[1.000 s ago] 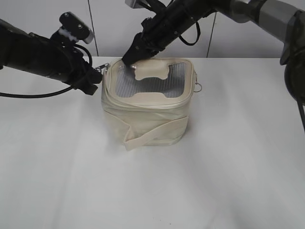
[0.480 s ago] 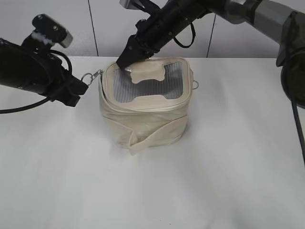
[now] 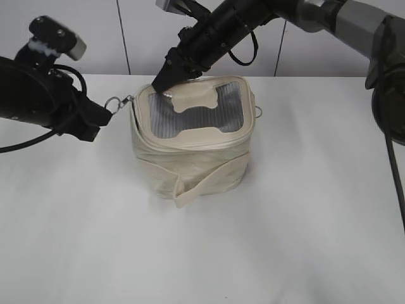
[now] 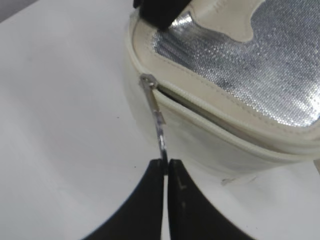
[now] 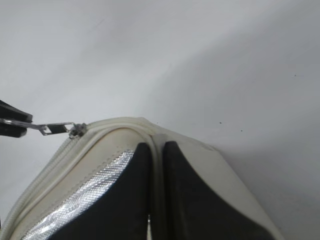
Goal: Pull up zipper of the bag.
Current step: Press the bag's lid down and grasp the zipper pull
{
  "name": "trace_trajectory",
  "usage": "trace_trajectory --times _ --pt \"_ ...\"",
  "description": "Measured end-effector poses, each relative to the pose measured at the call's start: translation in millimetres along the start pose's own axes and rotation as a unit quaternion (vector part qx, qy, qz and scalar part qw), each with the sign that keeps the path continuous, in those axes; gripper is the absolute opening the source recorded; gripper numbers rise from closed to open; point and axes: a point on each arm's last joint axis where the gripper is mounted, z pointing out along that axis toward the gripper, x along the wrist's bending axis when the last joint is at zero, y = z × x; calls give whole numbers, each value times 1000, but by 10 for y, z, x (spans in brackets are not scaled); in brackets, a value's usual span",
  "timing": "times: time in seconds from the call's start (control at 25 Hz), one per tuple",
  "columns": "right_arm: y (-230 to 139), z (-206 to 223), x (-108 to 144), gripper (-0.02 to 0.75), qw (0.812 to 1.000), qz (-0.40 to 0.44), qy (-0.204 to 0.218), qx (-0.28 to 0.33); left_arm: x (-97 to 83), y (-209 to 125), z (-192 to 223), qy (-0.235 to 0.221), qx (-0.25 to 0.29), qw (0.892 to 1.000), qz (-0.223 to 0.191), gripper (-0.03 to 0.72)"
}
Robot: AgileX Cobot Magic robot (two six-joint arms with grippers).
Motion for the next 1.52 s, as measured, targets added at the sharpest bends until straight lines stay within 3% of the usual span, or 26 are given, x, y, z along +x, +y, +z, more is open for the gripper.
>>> trace_trajectory --times 0.16,0.44,0.6,0.68,0.84,0.88,0.96,1.28,1.36,1.44,1.52 --pt "1 0 -2 54 1000 4 -1 0 -7 73 -147 18 -26 999 3 -8" --pt "11 -35 -91 52 999 11 -30 -14 -138 14 -247 -24 -21 999 4 -8" --pt "10 -35 -92 52 999 12 -30 -13 -56 -10 -236 26 -27 999 -1 8" --pt "10 -35 -92 52 999 12 -30 -13 6 -1 -235 60 -32 998 8 118" --pt "10 -35 -92 52 999 12 -30 -13 107 26 -111 82 -22 996 41 449" --pt "10 -35 -92 52 999 12 -30 -13 134 43 -49 81 -18 996 44 498" --pt "10 -35 -92 52 999 12 -30 -13 187 91 82 72 -10 996 51 526" --pt "10 -35 -92 52 999 12 -30 -13 324 330 482 17 2 995 100 482" --pt "7 -41 -102 52 999 12 -32 -13 341 361 540 8 3 994 108 439" --pt "7 -41 -102 52 999 12 -32 -13 360 368 597 3 6 994 109 327" --pt "8 -42 -103 52 999 12 -33 -13 366 357 635 -1 9 994 109 124"
